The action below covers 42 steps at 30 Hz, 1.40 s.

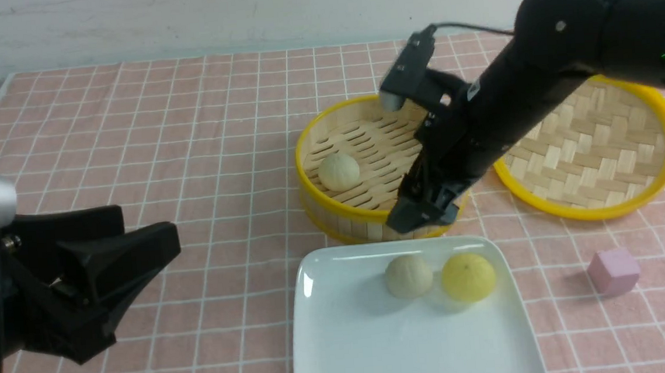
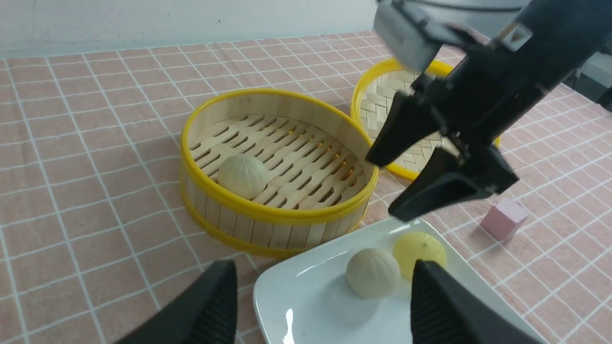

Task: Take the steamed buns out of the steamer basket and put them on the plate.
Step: Use the left arm to grab the steamed stuffed bun that is closest to it

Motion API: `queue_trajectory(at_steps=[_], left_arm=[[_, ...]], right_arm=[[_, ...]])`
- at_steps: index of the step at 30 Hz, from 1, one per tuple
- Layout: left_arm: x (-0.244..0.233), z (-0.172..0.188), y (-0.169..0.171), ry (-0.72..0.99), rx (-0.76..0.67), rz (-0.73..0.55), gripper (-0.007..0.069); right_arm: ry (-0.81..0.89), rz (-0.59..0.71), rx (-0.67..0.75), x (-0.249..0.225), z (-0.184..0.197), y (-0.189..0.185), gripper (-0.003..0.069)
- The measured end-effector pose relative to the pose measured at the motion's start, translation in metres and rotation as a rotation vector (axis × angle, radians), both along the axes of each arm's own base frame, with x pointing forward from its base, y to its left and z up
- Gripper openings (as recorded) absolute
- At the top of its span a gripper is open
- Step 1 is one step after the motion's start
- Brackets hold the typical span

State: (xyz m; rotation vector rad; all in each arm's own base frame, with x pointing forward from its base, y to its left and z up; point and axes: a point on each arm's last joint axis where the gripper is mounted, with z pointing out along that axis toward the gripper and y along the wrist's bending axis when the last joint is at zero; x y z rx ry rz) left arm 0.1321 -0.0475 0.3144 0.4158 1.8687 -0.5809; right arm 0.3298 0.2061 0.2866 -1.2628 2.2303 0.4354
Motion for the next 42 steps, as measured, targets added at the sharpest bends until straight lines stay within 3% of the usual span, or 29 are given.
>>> queue_trajectory(at_steps=[9, 18, 26, 35, 42], left_arm=[[0.0, 0.0, 0.0, -0.002, 0.003, -0.001, 0.0491], [0.0, 0.001, 0.0, -0.035, 0.036, -0.01, 0.0491], [0.017, 0.005, 0.002, -0.101, -0.042, 0.032, 0.0491], [0.071, -0.018, -0.004, -0.033, -0.074, -0.114, 0.0491], [0.115, 0.0, -0.001, -0.028, -0.044, -0.146, 0.0491]], right_arm=[[-0.371, -0.205, 0.155, -0.049, 0.12, -0.042, 0.0534], [-0.536, -0.434, 0.191, -0.117, 0.183, -0.099, 0.0529], [-0.556, -0.462, 0.218, -0.174, 0.187, -0.131, 0.0529], [-0.567, -0.473, 0.281, -0.237, 0.161, -0.162, 0.0529], [-0.575, -0.475, 0.291, -0.262, 0.137, -0.175, 0.0529]])
